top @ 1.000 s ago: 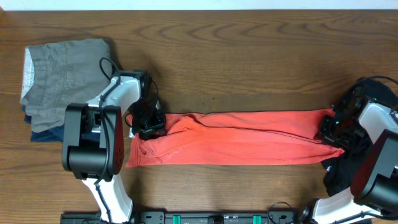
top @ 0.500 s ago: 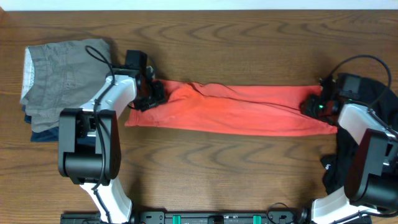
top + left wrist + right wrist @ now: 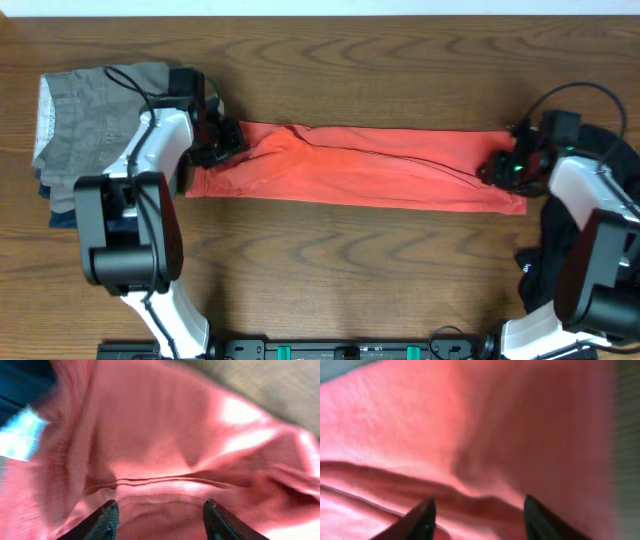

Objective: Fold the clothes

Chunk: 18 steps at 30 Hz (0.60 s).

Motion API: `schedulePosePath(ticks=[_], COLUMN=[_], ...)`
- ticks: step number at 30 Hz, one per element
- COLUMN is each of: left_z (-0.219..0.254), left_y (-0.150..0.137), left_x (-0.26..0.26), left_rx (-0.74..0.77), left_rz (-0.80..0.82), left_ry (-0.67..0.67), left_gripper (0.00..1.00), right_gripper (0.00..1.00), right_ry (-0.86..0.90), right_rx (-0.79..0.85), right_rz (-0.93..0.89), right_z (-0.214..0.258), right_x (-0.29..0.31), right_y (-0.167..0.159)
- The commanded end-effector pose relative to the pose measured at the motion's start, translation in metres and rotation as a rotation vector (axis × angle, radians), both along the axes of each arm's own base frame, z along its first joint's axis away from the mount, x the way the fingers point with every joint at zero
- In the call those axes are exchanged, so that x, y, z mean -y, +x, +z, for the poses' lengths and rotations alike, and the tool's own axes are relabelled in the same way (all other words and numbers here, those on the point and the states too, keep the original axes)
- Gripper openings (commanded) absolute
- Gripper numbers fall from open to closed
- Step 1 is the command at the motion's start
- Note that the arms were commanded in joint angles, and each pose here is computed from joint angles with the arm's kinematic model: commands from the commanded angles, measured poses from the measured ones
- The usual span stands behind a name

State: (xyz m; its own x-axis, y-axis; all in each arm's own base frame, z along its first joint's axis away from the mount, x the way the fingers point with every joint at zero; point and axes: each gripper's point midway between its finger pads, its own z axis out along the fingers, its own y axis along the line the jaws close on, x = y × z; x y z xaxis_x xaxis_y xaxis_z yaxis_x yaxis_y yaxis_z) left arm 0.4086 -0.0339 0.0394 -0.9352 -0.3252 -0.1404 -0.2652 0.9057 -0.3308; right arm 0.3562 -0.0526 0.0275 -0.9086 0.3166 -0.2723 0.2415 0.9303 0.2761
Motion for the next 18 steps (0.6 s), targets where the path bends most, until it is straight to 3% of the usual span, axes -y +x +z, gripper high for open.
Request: schedulePosePath(ticks=[1,5,9,11,18], left_z=[0.066,0.080,0.061,0.045,0.003], left_y=[0.014,-0.010,-0.039,-0.052,-0.064], left_x=[-0.006,0.003,0.018,0.022,-0.001], left_rx=[0.170,0.121,0.002,-0.046,-0.104], left_rz=[-0.022,-0.030,-0.074,-0.091,-0.071], left_ry=[0.049,0.040,0.040,0.053,0.194], left_gripper=[0.58,0.58,0.57,0.46,0.42], right_gripper=[0.66,0.66,0.63,0.63,0.63], right_ry=[-0.059,-0.066,-0.046,-0.037,-0.026], right_rx=[0.123,0.101,0.049,0.028,-0.001], right_rz=[-0.003,-0.023,-0.039,-0.036,-0.035], right_z=[0.050,0.052,0.036,0.029,0.024], right_x=[0.030,0.048,0.050,0.047,0.044], right_y=[0.019,0.009,-0.002,-0.006,-0.011])
